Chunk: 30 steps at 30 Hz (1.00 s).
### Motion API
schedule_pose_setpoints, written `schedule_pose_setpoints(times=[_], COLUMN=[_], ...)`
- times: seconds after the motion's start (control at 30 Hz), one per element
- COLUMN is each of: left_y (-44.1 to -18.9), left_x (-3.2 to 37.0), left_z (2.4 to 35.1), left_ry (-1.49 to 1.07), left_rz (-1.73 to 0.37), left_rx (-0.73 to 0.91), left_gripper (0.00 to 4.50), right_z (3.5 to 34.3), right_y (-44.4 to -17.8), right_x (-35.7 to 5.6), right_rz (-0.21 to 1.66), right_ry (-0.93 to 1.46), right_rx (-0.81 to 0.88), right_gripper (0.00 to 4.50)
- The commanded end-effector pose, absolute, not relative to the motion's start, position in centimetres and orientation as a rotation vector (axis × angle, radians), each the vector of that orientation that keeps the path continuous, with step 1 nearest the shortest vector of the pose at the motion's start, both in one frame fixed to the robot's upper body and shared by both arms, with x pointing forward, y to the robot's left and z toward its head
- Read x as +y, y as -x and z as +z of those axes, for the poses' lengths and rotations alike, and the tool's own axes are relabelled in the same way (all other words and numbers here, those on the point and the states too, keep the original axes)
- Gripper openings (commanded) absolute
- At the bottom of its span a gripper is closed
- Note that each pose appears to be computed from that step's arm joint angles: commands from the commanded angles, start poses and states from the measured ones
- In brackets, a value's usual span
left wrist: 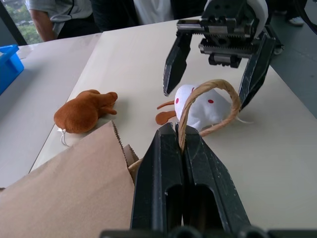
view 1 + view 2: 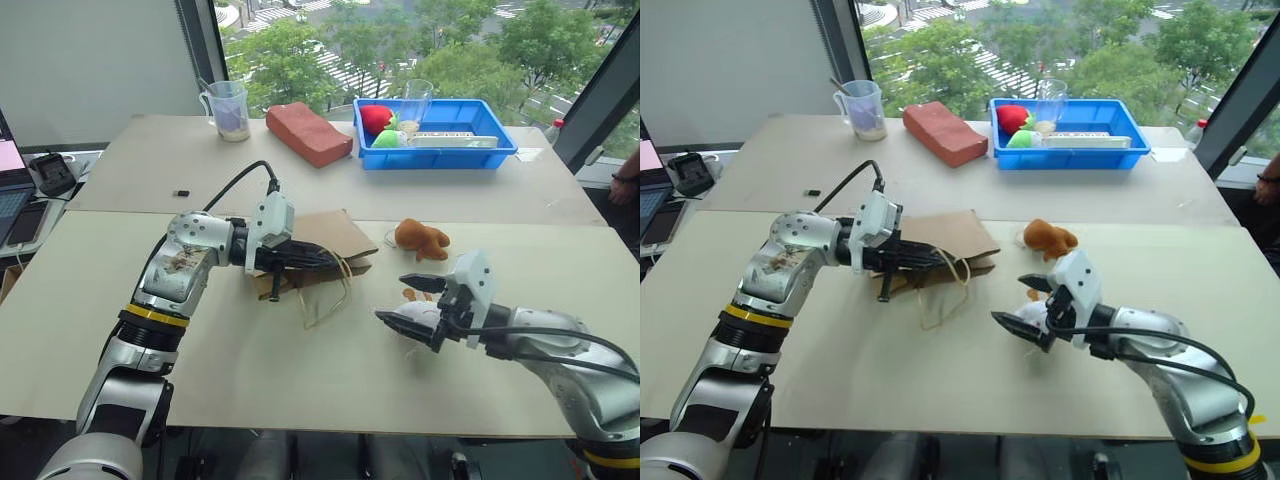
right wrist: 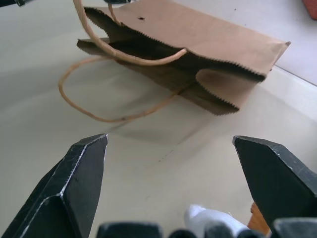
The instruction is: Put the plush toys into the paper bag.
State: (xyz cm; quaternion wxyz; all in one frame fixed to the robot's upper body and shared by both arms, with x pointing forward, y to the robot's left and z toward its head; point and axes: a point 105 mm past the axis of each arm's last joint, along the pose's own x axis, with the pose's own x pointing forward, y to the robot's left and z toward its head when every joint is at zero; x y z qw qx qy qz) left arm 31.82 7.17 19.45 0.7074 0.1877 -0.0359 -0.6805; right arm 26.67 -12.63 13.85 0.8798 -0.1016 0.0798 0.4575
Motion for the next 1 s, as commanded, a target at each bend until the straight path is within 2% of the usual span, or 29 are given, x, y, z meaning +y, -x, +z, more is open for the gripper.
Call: schedule_pose_setpoints(times=[0.03, 0.17, 0.33, 0.37, 0.67, 0.87, 1.0], left_y=[-31.9, -32.1, -32.0, -32.0, -31.6, -32.1, -33.1], left_x=[7.3, 7.3, 7.3, 7.3, 7.1, 7.1, 7.7], left_z=[21.4, 21.7, 22.1, 22.2, 22.6, 23.4, 23.7], left_ry=[-0.405, -0.416, -0.414, -0.411, -0.398, -0.371, -0.327], left_rz=[-1.484, -1.469, -1.47, -1.47, -1.487, -1.463, -1.387], left_rx=[-0.15, -0.162, -0.173, -0.178, -0.195, -0.214, -0.218], left_gripper=[0.0, 0.0, 0.0, 0.0, 0.0, 0.0, 0.0], right_z=[14.3, 14.4, 13.8, 13.7, 14.1, 10.1, 9.3], right_y=[-27.6, -29.0, -30.3, -30.8, -33.4, -35.6, -36.1], right_x=[-10.5, -8.4, -7.0, -6.8, -3.7, -2.8, -2.7], right_rz=[0.966, 0.953, 0.934, 0.918, 0.871, 0.775, 0.735], right_ry=[0.268, 0.286, 0.24, 0.227, 0.106, 0.137, 0.102], right_rx=[0.07, -0.008, -0.027, -0.033, -0.089, 0.069, 0.08], right_gripper=[3.35, 1.96, 0.17, 0.01, 0.01, 0.01, 0.01])
